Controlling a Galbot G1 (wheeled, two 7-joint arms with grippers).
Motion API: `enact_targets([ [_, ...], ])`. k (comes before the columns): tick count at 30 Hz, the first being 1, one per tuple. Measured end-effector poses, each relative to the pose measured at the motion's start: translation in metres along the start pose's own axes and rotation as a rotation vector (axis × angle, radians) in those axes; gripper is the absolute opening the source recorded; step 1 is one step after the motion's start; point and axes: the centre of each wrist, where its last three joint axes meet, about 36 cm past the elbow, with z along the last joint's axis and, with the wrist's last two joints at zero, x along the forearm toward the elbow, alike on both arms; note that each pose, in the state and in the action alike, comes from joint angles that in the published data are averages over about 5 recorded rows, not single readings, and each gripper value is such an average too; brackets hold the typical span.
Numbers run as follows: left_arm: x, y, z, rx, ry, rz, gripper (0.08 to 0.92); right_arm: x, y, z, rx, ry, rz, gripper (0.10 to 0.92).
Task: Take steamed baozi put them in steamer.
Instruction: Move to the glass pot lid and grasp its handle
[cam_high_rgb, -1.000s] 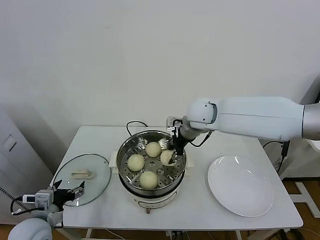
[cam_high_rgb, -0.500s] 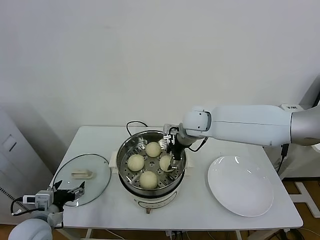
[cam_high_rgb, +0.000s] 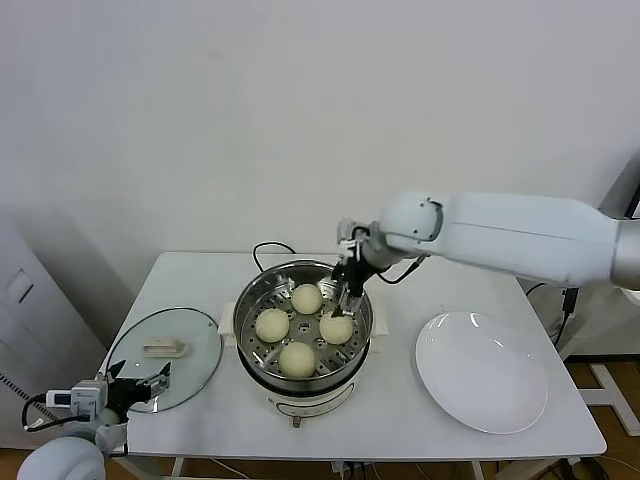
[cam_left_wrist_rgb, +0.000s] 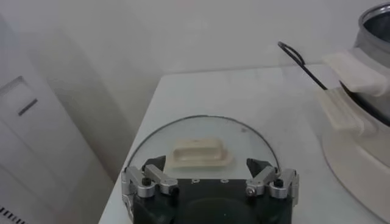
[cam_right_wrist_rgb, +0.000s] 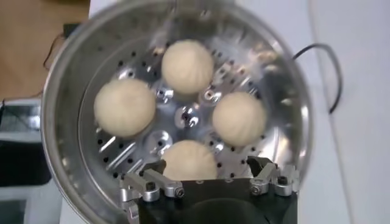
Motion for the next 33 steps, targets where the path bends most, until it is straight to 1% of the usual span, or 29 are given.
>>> enact_targets([
  [7,0.002,0.001,-0.003,0.001,-0.008,0.0,0.823,0.034,-0.005,0.049,-0.098,-0.168,0.118,0.823],
  [13,0.004,0.001,-0.005,0.002,-0.019,0.003,0.823,0.042,-0.003,0.085,-0.181,-0.362,0.258,0.823],
  [19,0.005,0.002,-0.008,0.001,-0.041,0.003,0.823,0.032,0.009,0.115,-0.272,-0.583,0.424,0.823],
  [24,0.005,0.003,-0.011,-0.001,-0.06,0.009,0.823,0.017,0.026,0.145,-0.363,-0.733,0.575,0.823],
  [28,0.005,0.002,-0.011,-0.008,-0.065,0.016,0.823,0.001,0.045,0.169,-0.429,-0.822,0.687,0.823],
  [33,0.004,0.002,-0.011,-0.021,-0.074,0.022,0.823,-0.017,0.077,0.203,-0.515,-0.886,0.821,0.823],
])
